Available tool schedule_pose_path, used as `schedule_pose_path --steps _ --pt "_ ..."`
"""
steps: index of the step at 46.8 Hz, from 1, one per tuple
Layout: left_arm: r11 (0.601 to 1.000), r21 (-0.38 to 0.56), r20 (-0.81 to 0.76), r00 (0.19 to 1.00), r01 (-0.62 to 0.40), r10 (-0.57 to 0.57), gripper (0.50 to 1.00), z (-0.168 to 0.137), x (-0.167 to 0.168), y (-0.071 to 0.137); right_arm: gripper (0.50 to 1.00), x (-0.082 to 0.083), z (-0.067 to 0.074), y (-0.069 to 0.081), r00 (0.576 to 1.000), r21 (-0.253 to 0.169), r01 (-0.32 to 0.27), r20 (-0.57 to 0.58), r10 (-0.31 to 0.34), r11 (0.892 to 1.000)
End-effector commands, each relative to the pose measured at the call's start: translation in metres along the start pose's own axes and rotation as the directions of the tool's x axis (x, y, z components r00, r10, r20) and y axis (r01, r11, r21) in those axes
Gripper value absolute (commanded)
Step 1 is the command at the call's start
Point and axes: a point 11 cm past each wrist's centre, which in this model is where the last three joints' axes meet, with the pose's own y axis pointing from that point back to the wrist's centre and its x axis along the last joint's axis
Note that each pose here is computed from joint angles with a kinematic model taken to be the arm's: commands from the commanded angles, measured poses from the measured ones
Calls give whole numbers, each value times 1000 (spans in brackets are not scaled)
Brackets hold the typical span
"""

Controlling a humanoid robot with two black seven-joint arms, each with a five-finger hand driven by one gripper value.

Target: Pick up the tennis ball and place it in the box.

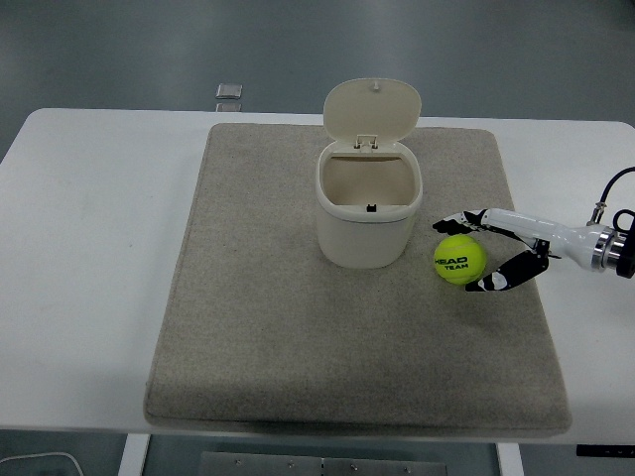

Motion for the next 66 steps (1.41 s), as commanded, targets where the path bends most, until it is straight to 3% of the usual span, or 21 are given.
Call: schedule_pose_path --steps 1,6,16,28,35,52,59,66 --pt "1000 0 0 1000 0 0 992 0 0 0 901 0 0 0 1000 -1 1 -4 -1 1000" --pt "1000 0 1 1000 0 0 992 0 0 0 895 0 1 0 1000 -3 1 -5 -1 1000" --pt "1000 0 0 1000 0 0 992 0 0 0 834 -1 0 -1 1000 0 2 -5 -2 1000" --pt "1000 0 0 1000 0 0 992 0 0 0 830 -1 0 -2 1000 0 -4 -9 4 1000" --pt "1000 0 0 1000 0 0 992 0 0 0 791 -1 1 -2 1000 -1 -5 -9 5 1000" --pt "1000 0 1 1000 0 0 992 0 0 0 637 -1 1 -2 1000 -1 -5 -9 5 1000" --pt "1000 0 0 1000 0 0 992 0 0 0 500 2 1 0 1000 -3 -11 -12 11 1000" --pt "1000 0 1 1000 0 0 992 0 0 0 500 11 1 8 1000 -2 -22 -19 22 1000"
